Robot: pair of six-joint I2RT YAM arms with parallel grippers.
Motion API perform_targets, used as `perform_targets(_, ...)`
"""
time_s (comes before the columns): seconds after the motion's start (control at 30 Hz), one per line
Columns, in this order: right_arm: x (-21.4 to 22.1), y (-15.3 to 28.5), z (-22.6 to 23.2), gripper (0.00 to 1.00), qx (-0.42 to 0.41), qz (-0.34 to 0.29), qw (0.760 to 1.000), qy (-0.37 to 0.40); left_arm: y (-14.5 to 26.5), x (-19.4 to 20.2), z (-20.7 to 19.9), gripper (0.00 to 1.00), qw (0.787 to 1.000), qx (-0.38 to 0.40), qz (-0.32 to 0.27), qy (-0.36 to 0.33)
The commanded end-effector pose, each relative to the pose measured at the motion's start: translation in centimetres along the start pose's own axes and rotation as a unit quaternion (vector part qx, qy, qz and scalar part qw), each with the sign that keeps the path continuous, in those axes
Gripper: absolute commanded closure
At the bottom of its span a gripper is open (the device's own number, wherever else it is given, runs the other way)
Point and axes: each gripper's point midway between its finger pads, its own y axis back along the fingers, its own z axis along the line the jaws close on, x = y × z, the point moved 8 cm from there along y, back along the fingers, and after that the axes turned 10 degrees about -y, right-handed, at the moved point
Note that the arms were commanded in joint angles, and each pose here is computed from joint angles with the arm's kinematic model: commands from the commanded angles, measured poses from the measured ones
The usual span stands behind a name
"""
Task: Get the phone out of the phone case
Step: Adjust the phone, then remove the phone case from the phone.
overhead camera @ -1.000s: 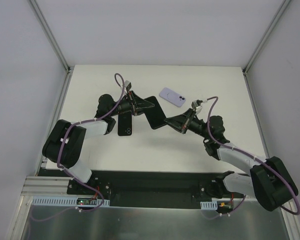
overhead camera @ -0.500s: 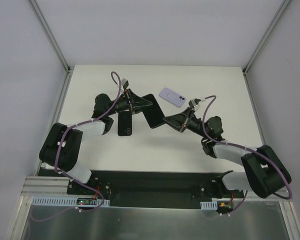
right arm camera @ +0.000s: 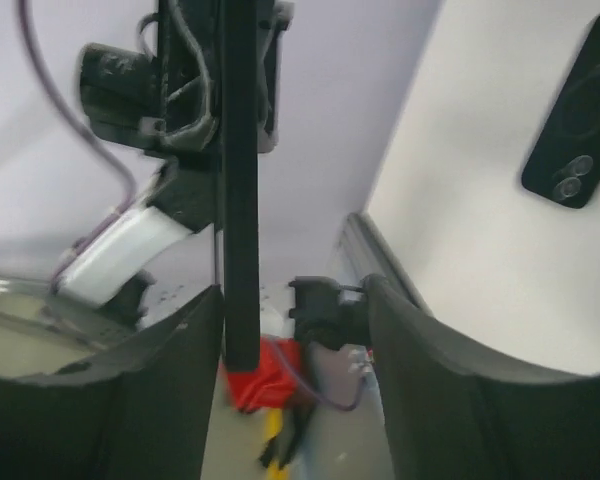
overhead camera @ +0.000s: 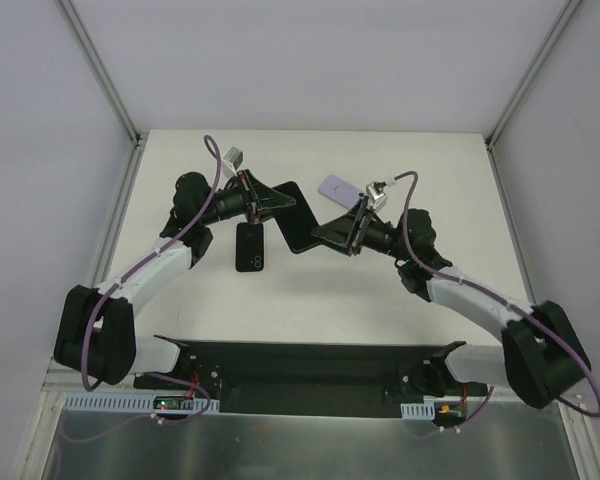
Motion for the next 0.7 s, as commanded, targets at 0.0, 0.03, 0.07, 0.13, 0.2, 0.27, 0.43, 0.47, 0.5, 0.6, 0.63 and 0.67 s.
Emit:
perform_targets(0.0, 0.7, 2.7, -0.7, 0.35, 0.325, -0.086, 0.921, 0.197, 0.8, 0.8, -4.4, 1.00, 0.997, -0.041, 0.021, -0.062)
perform_targets(0.03, 0.8, 3.3, 0.0, 0.31, 0.351, -0.095, 0.903, 0.230, 0.9, 0.8, -4.4, 1.00, 0.996, -0.049, 0.020, -0.065)
perform_targets(0.07, 0.7, 3.9, 1.0, 0.31, 0.374, -0.102, 0.885, 0.259, 0.9, 0.8, -4.6, 1.00, 0.996, -0.052, 0.023, -0.070)
perform_targets(0.13, 0.5, 4.6, 2.2, 0.32, 0.391, -0.104, 0.869, 0.284, 0.9, 0.9, -4.0, 1.00, 0.995, -0.068, 0.029, -0.068)
perform_targets(0.2, 0.2, 5.1, 3.0, 0.32, 0.423, -0.092, 0.845, 0.314, 0.8, 0.9, -3.4, 1.00, 0.995, -0.074, 0.032, -0.060)
perform_targets(0.27, 0.7, 5.3, 3.2, 0.33, 0.444, -0.071, 0.830, 0.331, 0.8, 1.0, -2.9, 1.00, 0.995, -0.079, 0.034, -0.055)
perform_targets(0.43, 1.6, 4.9, 4.3, 0.34, 0.459, -0.051, 0.804, 0.375, 0.8, 1.1, -2.7, 1.00, 0.994, -0.084, 0.036, -0.057)
perform_targets(0.47, 1.9, 4.8, 4.4, 0.34, 0.457, -0.048, 0.802, 0.381, 0.9, 1.1, -2.6, 1.00, 0.994, -0.087, 0.038, -0.055)
perform_targets(0.5, 2.0, 4.7, 4.6, 0.34, 0.455, -0.050, 0.802, 0.384, 0.9, 1.2, -2.5, 1.00, 0.994, -0.090, 0.038, -0.057)
perform_targets(0.6, 2.6, 4.6, 5.2, 0.34, 0.442, -0.047, 0.804, 0.395, 0.9, 1.2, -2.3, 1.00, 0.993, -0.095, 0.040, -0.057)
perform_targets(0.63, 2.9, 4.3, 5.4, 0.34, 0.433, -0.047, 0.809, 0.396, 0.9, 1.2, -2.2, 1.00, 0.993, -0.096, 0.040, -0.056)
perform_targets(0.67, 3.0, 4.2, 5.6, 0.34, 0.429, -0.051, 0.809, 0.399, 0.9, 1.2, -2.2, 1.00, 0.993, -0.097, 0.041, -0.057)
